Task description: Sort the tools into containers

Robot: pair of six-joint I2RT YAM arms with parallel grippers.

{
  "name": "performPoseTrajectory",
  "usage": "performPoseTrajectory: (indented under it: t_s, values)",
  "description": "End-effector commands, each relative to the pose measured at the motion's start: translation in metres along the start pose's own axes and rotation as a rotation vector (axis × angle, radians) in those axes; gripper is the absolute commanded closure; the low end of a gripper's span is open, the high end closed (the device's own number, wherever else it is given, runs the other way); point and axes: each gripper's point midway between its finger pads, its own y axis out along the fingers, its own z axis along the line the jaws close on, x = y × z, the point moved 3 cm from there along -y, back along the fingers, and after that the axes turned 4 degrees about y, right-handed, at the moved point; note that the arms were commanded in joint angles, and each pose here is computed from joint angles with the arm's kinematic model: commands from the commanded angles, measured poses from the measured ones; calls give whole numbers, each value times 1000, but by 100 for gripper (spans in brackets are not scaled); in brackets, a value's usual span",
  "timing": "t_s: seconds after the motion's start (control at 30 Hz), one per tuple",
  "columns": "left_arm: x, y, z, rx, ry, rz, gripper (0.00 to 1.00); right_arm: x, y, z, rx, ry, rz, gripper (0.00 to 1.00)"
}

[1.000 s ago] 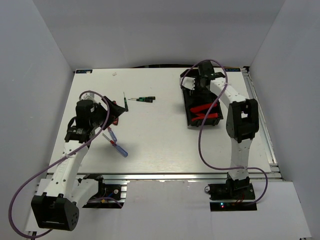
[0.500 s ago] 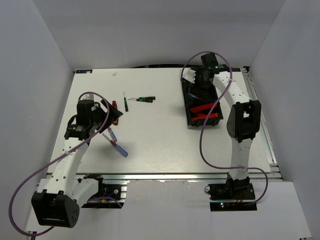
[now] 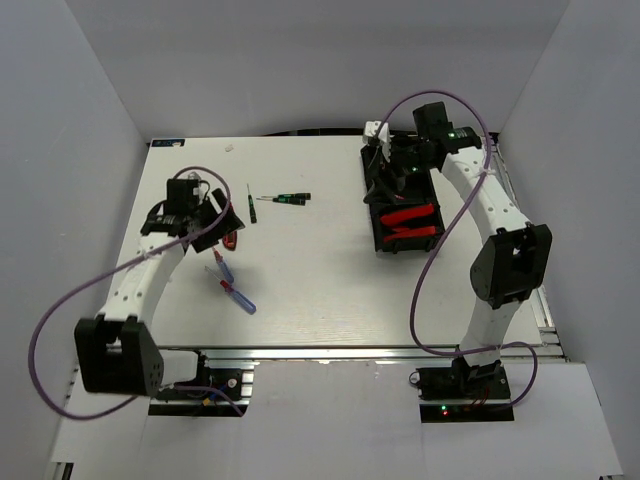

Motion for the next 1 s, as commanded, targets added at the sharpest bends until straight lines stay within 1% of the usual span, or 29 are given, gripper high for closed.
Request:
performPoseTrajectory:
  t_s: [0.0, 0.03, 0.07, 0.1, 0.13, 0.17, 0.23, 0.27, 0.3, 0.33, 0.4, 0.43, 0.5, 0.63, 0.73, 0.77, 0.87, 0.9, 0.97]
  values:
    - [20, 29, 3, 35, 140, 15, 12, 17, 6, 31, 152, 158, -147, 11]
    - [34, 34, 0, 46, 160, -5, 12, 20, 6, 30, 152, 159, -155, 11]
    - [41, 42, 7, 92, 208, -10, 13, 20, 6, 30, 156, 165, -159, 11]
    - [42, 59, 13, 124, 223, 22, 13, 23, 4, 30, 154, 158, -166, 11]
    - [57, 63, 10, 147, 241, -11, 14, 23, 5, 30, 153, 157, -167, 11]
    - [57, 78, 20, 191, 279, 15, 15, 25, 4, 30, 152, 152, -168, 10]
    - [72, 88, 18, 208, 307, -3, 17, 25, 2, 29, 145, 150, -170, 11]
    - [74, 94, 21, 227, 316, 1, 18, 25, 1, 29, 144, 155, -170, 11]
    - [70, 107, 26, 243, 330, 31, 19, 25, 1, 30, 143, 155, -170, 11]
    - [75, 112, 26, 248, 337, 27, 21, 25, 0, 29, 139, 156, -172, 11]
    - [70, 127, 32, 264, 353, 64, 25, 24, -2, 28, 131, 157, -170, 11]
    - [69, 132, 33, 264, 359, 74, 28, 23, -3, 27, 126, 157, -168, 11]
    - [68, 138, 32, 259, 367, 89, 32, 22, -7, 23, 109, 157, -167, 11]
    - [56, 152, 33, 251, 380, 133, 35, 19, -13, 16, 79, 167, -170, 10]
    - [49, 160, 34, 253, 394, 158, 40, 19, -15, 11, 64, 172, -171, 11]
    - [45, 163, 37, 257, 397, 172, 44, 19, -16, 10, 60, 174, -171, 11]
    - [39, 167, 39, 260, 396, 190, 49, 17, -17, 9, 53, 176, -170, 11]
    - [38, 167, 41, 262, 394, 194, 53, 18, -18, 9, 51, 176, -172, 11]
    - [38, 167, 40, 261, 391, 194, 57, 17, -20, 8, 46, 178, -171, 11]
